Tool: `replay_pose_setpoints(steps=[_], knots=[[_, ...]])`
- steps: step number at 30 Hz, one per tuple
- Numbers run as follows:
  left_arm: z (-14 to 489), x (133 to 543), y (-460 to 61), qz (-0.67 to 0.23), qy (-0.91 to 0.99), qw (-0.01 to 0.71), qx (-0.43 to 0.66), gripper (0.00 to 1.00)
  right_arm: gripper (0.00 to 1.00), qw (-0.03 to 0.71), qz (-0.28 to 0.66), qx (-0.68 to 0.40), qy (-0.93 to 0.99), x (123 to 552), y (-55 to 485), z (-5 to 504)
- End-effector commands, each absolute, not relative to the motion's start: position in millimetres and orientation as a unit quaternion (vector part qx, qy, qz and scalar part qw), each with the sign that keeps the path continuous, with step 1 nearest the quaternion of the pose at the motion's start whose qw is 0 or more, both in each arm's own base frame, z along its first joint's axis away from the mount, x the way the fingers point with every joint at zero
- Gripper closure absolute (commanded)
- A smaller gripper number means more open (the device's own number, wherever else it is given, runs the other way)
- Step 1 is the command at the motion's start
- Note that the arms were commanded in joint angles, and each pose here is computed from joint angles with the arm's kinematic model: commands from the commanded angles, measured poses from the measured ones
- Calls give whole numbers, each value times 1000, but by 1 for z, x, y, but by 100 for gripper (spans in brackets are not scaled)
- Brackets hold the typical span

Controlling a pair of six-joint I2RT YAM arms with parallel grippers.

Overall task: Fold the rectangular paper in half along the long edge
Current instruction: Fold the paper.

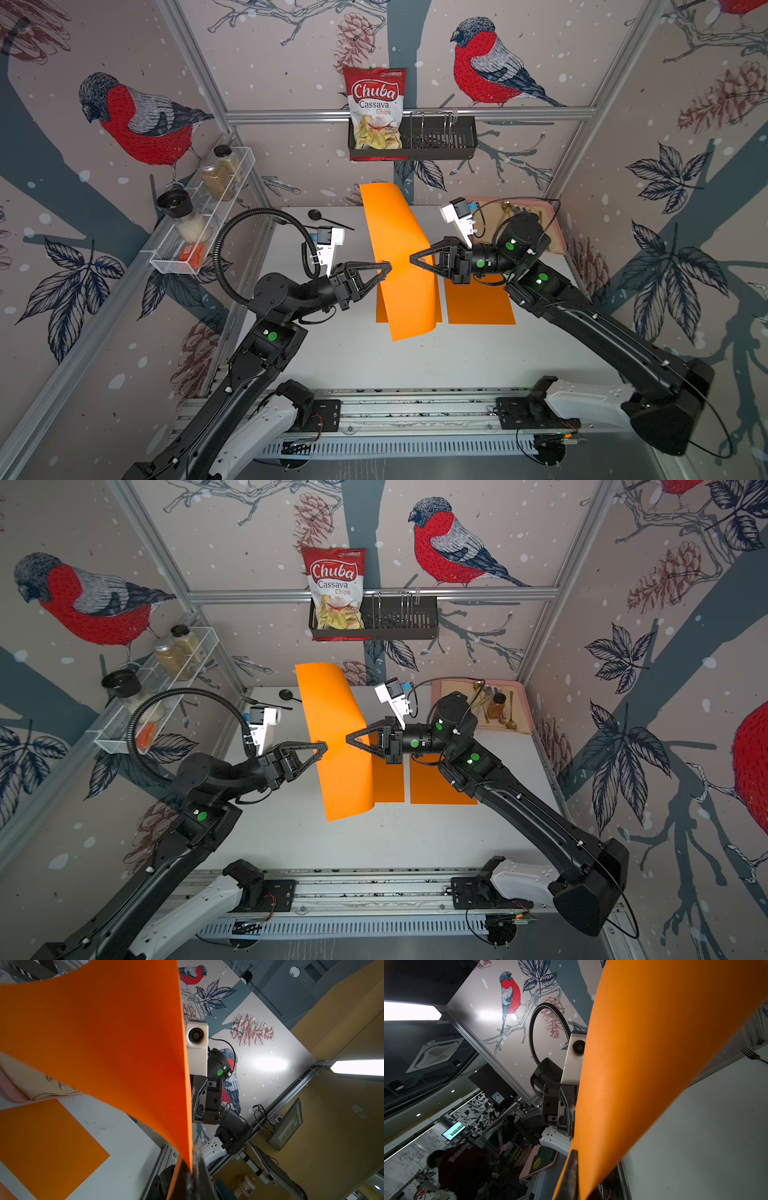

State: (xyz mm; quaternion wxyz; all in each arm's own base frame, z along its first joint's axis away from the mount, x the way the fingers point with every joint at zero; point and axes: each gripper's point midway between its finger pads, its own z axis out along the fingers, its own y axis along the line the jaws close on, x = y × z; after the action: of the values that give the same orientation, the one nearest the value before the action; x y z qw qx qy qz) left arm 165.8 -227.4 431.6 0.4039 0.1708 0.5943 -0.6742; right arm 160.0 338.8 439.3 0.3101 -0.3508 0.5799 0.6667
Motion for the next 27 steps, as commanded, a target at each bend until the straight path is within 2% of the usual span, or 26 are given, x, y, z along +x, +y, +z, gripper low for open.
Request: replay_pose_setpoints(steps=[1, 5, 9, 12, 17, 27], knots=[[439, 160, -226, -677, 582, 411, 186, 100, 100, 332, 669, -361, 558, 157, 337, 452], [438, 162, -227, -677, 583, 410, 182, 99, 100, 330, 669, -366, 556, 154, 338, 451], [438, 162, -228, -680, 583, 405, 182, 81, 100, 328, 664, -370, 560, 151, 342, 449], [439, 163, -228, -682, 581, 405, 183, 75, 100, 328, 662, -373, 561, 149, 345, 448], [440, 163, -229, -685, 579, 403, 183, 71, 100, 326, 662, -377, 560, 145, 350, 448], [440, 159, -231, -688, 577, 397, 189, 71, 100, 321, 653, -379, 572, 149, 361, 437]])
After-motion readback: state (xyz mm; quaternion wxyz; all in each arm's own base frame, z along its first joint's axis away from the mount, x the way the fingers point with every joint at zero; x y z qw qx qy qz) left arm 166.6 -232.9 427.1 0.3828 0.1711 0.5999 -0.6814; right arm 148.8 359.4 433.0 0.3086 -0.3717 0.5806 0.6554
